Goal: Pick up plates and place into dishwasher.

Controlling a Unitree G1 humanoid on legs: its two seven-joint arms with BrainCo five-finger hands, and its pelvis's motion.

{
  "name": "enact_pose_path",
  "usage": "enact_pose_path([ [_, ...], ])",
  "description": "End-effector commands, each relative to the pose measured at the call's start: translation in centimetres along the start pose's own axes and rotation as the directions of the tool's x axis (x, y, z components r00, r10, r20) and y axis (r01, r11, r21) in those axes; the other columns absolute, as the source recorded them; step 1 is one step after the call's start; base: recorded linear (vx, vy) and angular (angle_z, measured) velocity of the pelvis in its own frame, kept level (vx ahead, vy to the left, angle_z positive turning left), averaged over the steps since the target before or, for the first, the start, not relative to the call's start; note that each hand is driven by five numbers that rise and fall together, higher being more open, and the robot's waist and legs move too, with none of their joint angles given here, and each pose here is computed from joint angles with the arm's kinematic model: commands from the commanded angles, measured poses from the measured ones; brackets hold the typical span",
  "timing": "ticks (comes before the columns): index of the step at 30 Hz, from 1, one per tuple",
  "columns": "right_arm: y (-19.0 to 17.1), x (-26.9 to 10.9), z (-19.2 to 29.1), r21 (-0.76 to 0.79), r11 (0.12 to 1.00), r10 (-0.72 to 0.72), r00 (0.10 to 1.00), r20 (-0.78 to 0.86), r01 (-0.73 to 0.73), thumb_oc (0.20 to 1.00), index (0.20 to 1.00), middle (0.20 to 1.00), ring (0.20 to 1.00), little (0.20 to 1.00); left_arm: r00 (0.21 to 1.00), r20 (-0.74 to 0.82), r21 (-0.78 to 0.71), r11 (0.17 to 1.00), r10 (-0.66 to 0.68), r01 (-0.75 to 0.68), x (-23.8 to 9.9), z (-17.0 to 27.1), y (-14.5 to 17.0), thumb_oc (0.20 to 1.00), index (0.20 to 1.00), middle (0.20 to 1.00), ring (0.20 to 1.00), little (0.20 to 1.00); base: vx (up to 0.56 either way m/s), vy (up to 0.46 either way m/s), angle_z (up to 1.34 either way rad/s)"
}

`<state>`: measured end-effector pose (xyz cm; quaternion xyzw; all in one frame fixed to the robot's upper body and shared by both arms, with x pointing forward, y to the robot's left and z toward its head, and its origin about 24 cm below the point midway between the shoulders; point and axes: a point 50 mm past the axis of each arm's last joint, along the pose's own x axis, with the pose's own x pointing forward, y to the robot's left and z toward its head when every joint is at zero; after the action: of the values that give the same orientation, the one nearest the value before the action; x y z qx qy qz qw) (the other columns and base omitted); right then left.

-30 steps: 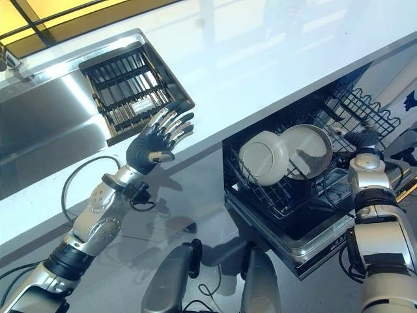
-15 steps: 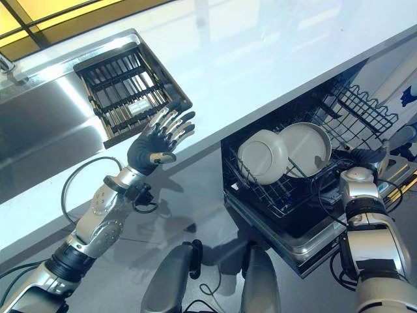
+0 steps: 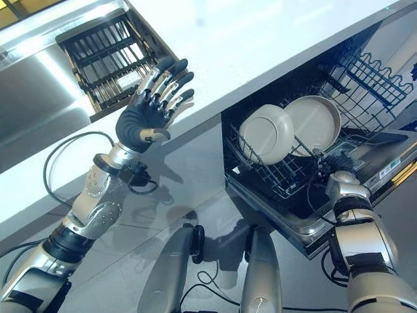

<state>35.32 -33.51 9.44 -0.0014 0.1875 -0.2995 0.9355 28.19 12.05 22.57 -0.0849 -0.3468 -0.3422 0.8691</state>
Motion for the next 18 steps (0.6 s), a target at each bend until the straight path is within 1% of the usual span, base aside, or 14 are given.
enact_pose_path([
  [1, 0.1, 0.0, -0.1, 0.092, 0.995, 0.053, 0.994, -0.099, -0.044, 1.0, 1.0, 1.0, 1.0, 1.0, 0.986, -0.138, -0.086, 0.99, 0.096, -0.108, -2.5, -2.9, 0.1, 1.0, 1.0, 1.0, 1.0, 1.0, 0.01, -0.014, 0.09],
  [2, 0.4, 0.0, -0.3, 0.11, 0.992, 0.074, 0.99, -0.124, -0.06, 1.0, 1.0, 1.0, 1.0, 1.0, 0.986, -0.14, -0.088, 0.99, 0.093, -0.106, -2.4, -3.0, 0.1, 1.0, 1.0, 1.0, 1.0, 1.0, 0.02, -0.018, 0.05],
  [4, 1.1, -0.2, -0.8, 0.174, 0.975, 0.165, 0.974, -0.158, -0.137, 1.0, 1.0, 1.0, 1.0, 1.0, 0.986, -0.143, -0.094, 0.991, 0.083, -0.097, -2.2, -2.9, -0.1, 1.0, 1.0, 1.0, 1.0, 1.0, 0.03, -0.015, -0.14],
  [7, 2.4, -0.4, -0.5, 0.257, 0.923, 0.324, 0.938, -0.122, -0.286, 1.0, 1.0, 1.0, 1.0, 1.0, 0.986, -0.152, -0.101, 0.991, 0.075, -0.091, -2.1, -2.9, -0.1, 1.0, 1.0, 1.0, 1.0, 1.0, 0.04, -0.007, -0.03],
  [8, 2.7, -0.5, -0.4, 0.261, 0.912, 0.352, 0.93, -0.106, -0.315, 1.0, 1.0, 1.0, 1.0, 1.0, 0.985, -0.154, -0.102, 0.991, 0.073, -0.09, -2.1, -2.9, -0.1, 1.0, 1.0, 1.0, 1.0, 1.0, 0.05, -0.014, 0.19],
  [9, 3.4, -0.7, 0.3, 0.276, 0.871, 0.435, 0.899, -0.046, -0.407, 1.0, 1.0, 1.0, 1.0, 1.0, 0.985, -0.159, -0.104, 0.991, 0.071, -0.089, -2.2, -2.9, 0.0, 1.0, 1.0, 1.0, 1.0, 1.0, 0.04, -0.011, 0.05],
  [12, 4.3, -0.9, 1.7, 0.234, 0.835, 0.498, 0.865, 0.065, -0.498, 1.0, 1.0, 1.0, 1.0, 1.0, 0.984, -0.166, -0.107, 0.99, 0.069, -0.087, -2.3, -2.8, 0.2, 1.0, 1.0, 1.0, 1.0, 1.0, 0.03, -0.02, -0.27],
  [13, 4.7, -1.2, 2.6, 0.207, 0.814, 0.532, 0.839, 0.11, -0.543, 1.0, 1.0, 1.0, 1.0, 1.0, 0.983, -0.171, -0.107, 0.99, 0.068, -0.087, -2.5, -2.7, 0.5, 1.0, 1.0, 1.0, 1.0, 1.0, 0.03, -0.031, -0.19],
  [18, 5.9, -2.1, 6.4, 0.079, 0.779, 0.59, 0.77, 0.242, -0.621, 1.0, 1.0, 1.0, 1.0, 1.0, 0.982, -0.18, -0.094, 0.992, 0.062, -0.08, -2.8, -2.3, 1.1, 1.0, 1.0, 1.0, 1.0, 1.0, 0.01, -0.041, 0.04],
])
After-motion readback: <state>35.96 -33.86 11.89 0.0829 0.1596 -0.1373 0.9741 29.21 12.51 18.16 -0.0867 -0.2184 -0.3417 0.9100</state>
